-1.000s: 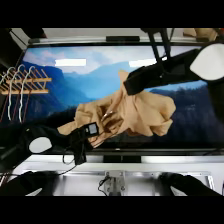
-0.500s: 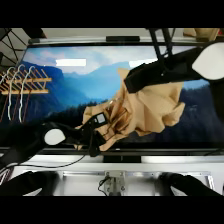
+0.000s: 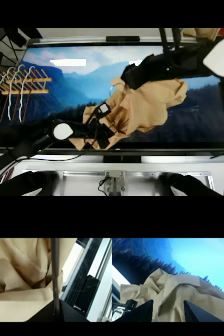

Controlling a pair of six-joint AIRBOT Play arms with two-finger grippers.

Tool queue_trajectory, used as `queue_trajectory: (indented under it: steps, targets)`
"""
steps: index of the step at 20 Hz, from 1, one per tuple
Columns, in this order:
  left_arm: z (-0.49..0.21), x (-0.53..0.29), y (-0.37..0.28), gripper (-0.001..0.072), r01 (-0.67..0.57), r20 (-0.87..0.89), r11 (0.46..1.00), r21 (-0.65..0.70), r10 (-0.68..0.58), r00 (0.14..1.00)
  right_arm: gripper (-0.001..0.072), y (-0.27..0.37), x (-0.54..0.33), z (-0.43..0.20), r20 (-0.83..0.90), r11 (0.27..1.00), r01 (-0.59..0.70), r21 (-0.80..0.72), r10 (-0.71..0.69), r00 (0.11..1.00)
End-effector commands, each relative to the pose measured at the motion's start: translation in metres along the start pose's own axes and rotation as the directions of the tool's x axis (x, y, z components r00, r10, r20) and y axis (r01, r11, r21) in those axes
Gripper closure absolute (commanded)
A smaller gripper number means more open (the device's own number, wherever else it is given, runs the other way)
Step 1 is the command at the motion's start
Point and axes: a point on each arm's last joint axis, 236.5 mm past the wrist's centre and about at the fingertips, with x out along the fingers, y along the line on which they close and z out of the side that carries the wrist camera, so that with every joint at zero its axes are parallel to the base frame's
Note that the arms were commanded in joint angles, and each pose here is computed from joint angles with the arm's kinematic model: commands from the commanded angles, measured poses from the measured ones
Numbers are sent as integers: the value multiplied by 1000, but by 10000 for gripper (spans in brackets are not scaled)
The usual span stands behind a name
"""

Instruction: Fold the shirts.

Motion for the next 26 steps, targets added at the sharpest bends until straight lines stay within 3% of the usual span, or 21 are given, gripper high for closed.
queue_trajectory:
  steps: [1, 4, 6, 9, 10, 12, 13, 15, 20, 26]
  targets:
    - [8, -2, -1, 666, 2, 16, 1000, -1, -2, 1000, 200, -15, -14, 0, 13, 996, 66, 57, -67, 998]
    - [3, -2, -3, 666, 11, -6, 1000, 6, -11, 1000, 199, -75, -62, 3, 78, 949, 269, 162, -284, 956]
    - [-2, -2, -3, 666, 13, -27, 1000, 19, -12, 1000, 200, -133, -101, -6, 81, 868, 395, 300, -436, 896]
    - [-19, -3, -6, 666, 27, -95, 998, 49, -23, 995, 203, -193, -114, -51, -48, 804, 403, 437, -427, 903]
    - [-27, -4, -6, 666, 34, -130, 997, 63, -26, 991, 205, -199, -107, -72, -127, 835, 396, 381, -377, 917]
    - [-44, -7, -3, 666, 28, -204, 996, 81, -11, 979, 205, -194, -92, -111, -296, 962, 272, -8, -262, 919]
    - [-53, -9, 0, 666, 21, -240, 995, 100, 3, 971, 205, -183, -85, -123, -352, 963, 111, -246, -195, 915]
    - [-65, -12, 9, 666, 1, -293, 991, 133, 38, 955, 205, -170, -76, -124, -374, 844, -86, -529, -141, 917]
    - [-68, -19, 30, 666, -44, -298, 992, 118, 77, 951, 205, -146, -58, -120, -402, 712, -213, -669, -105, 910]
    - [-65, -24, 33, 666, -34, -306, 988, 147, 78, 949, 205, -150, -12, -131, -484, 678, -338, -653, -30, 875]
